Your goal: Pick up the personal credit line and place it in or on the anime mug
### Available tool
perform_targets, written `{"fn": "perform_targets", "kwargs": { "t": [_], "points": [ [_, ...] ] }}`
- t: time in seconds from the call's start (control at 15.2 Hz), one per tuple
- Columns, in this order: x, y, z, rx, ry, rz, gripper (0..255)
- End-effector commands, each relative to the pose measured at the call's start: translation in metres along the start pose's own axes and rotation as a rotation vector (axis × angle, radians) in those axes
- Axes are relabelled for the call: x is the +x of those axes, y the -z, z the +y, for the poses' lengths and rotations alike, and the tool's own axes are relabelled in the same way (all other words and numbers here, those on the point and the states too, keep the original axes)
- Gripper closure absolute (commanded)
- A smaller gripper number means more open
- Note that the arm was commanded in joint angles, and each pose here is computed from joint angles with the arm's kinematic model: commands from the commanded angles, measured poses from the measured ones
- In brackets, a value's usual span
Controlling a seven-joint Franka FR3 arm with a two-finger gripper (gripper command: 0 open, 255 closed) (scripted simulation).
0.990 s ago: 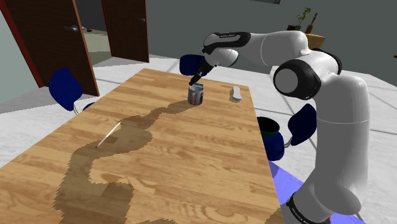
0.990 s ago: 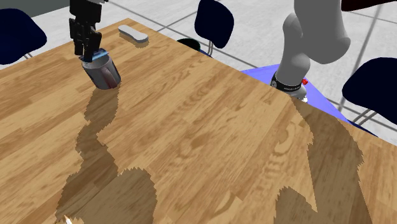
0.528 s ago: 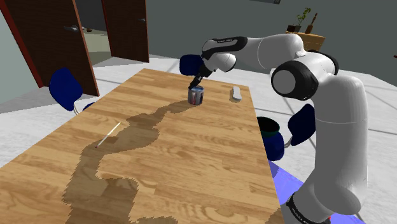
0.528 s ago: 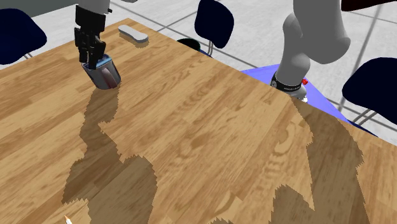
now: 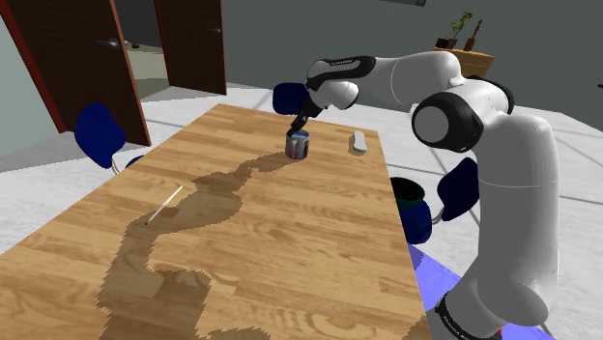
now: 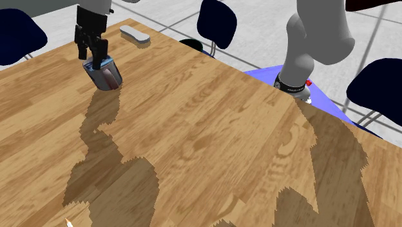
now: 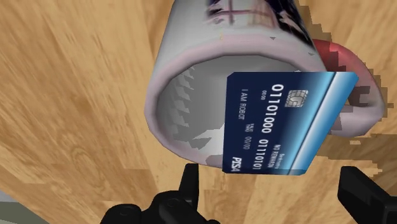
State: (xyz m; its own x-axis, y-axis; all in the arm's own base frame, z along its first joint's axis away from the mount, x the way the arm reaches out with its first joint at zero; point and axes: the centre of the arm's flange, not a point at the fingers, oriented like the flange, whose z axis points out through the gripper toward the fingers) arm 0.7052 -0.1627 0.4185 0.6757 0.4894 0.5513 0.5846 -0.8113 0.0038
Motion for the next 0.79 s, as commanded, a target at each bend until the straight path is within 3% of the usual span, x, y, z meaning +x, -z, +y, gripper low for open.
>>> {"fn": "perform_targets", "kwargs": {
  "t": [0.0, 0.13, 0.4, 0.73],
  "points": [
    [0.000, 0.000, 0.000, 0.000, 0.000, 0.000, 0],
    [0.000, 0.000, 0.000, 0.000, 0.000, 0.000, 0],
    [0.000, 0.050, 0.000, 0.000, 0.000, 0.000, 0],
    [0.000, 0.050, 0.000, 0.000, 0.000, 0.000, 0]
  ]
}}
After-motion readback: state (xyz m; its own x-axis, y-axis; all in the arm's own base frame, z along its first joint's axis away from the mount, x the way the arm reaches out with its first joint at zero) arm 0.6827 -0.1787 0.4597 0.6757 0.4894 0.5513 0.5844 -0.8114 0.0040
